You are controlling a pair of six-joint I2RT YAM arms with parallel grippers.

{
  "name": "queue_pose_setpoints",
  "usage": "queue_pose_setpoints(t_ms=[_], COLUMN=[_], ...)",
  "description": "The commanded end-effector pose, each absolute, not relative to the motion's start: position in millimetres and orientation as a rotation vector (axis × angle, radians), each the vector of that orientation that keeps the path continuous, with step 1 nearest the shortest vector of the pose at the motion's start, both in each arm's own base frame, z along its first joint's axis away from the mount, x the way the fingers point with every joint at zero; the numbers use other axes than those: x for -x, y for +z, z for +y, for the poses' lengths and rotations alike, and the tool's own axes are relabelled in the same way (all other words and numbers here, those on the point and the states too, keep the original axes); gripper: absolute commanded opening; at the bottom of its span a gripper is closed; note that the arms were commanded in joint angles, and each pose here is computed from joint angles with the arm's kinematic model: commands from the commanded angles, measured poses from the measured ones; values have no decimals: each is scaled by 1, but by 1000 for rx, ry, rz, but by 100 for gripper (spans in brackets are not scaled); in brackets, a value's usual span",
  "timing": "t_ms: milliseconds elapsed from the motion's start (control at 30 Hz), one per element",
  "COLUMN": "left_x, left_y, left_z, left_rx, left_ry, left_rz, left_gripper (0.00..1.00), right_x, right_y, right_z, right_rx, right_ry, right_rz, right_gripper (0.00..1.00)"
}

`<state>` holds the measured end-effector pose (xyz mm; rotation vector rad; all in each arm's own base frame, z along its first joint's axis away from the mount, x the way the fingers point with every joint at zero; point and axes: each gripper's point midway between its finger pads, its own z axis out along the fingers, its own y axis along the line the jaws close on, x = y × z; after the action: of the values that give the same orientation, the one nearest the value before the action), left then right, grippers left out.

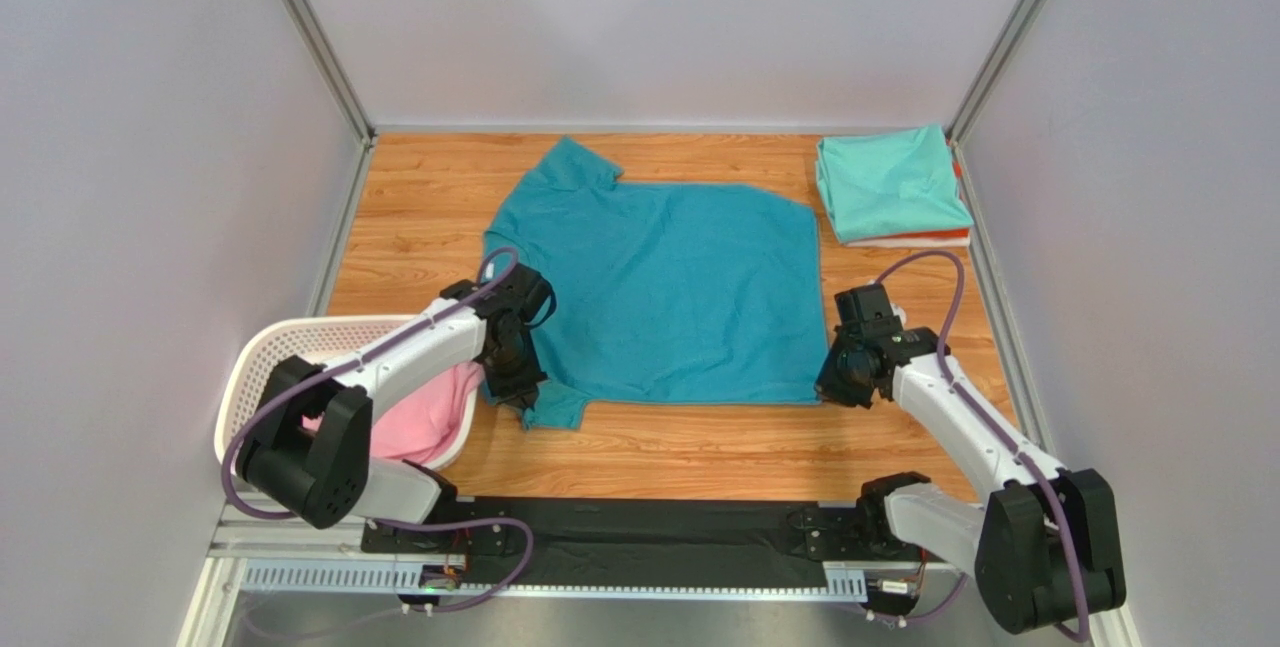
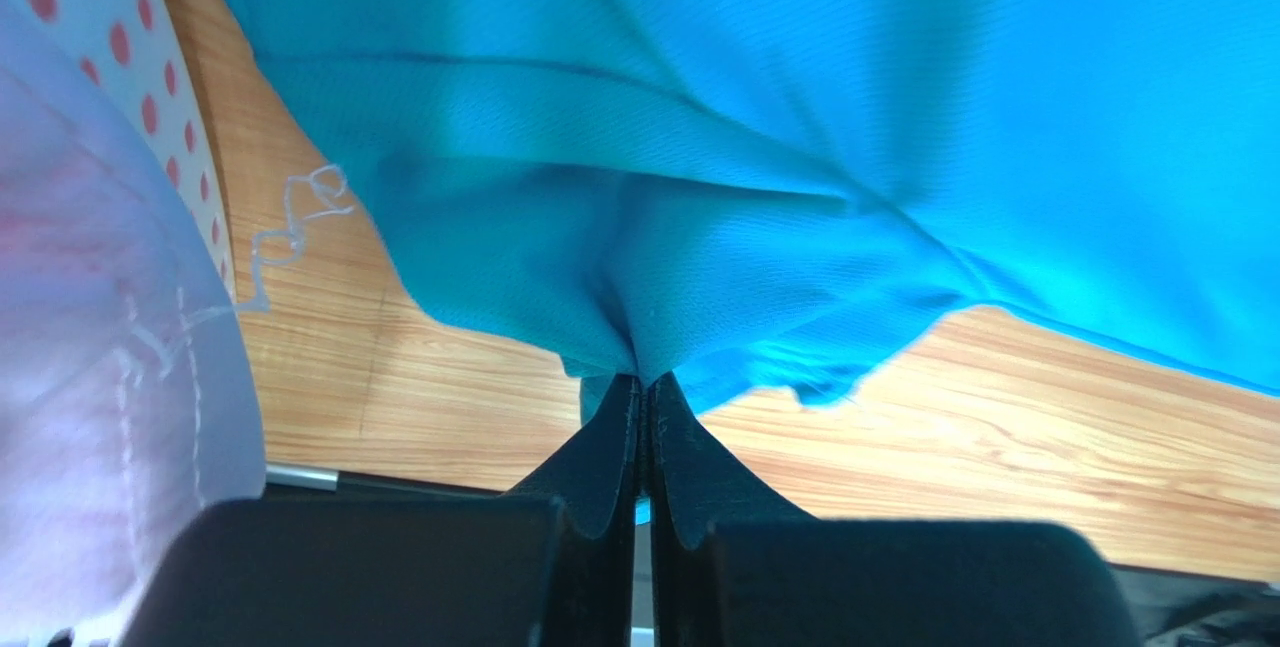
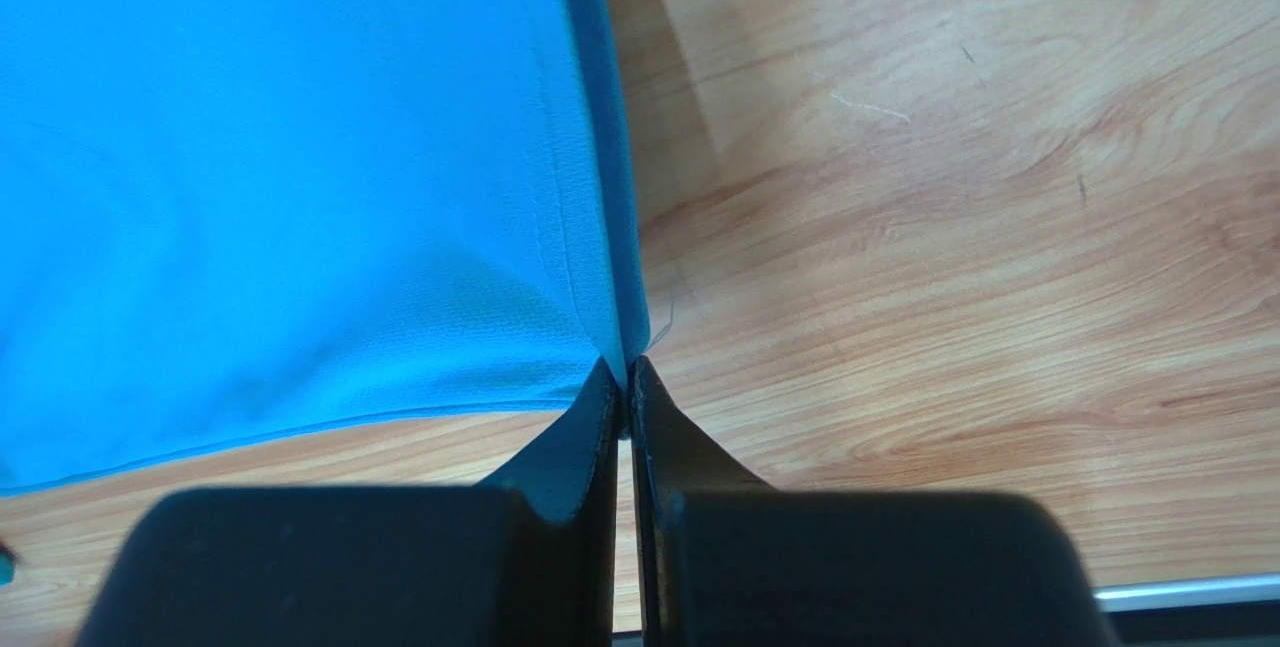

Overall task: Fold and stack the t-shirts
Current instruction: Fold the tshirt

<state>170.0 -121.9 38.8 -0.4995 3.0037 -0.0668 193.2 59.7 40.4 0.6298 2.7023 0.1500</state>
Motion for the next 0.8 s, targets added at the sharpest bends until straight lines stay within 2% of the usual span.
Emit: queue_pose_setpoints(t_ms=[0, 767], left_x=[-195, -295], left_y=[58, 121], left_z=[-134, -136], left_rx=[453, 412], left_ry=[-117, 7], left_rz=[2949, 2786], left_gripper=[0, 0], right_x=[-216, -288], right_y=[63, 109], right_z=[63, 62], right_rx=[-585, -494], right_ry=[182, 82], right_rz=[2644, 2586], right_gripper=[0, 0])
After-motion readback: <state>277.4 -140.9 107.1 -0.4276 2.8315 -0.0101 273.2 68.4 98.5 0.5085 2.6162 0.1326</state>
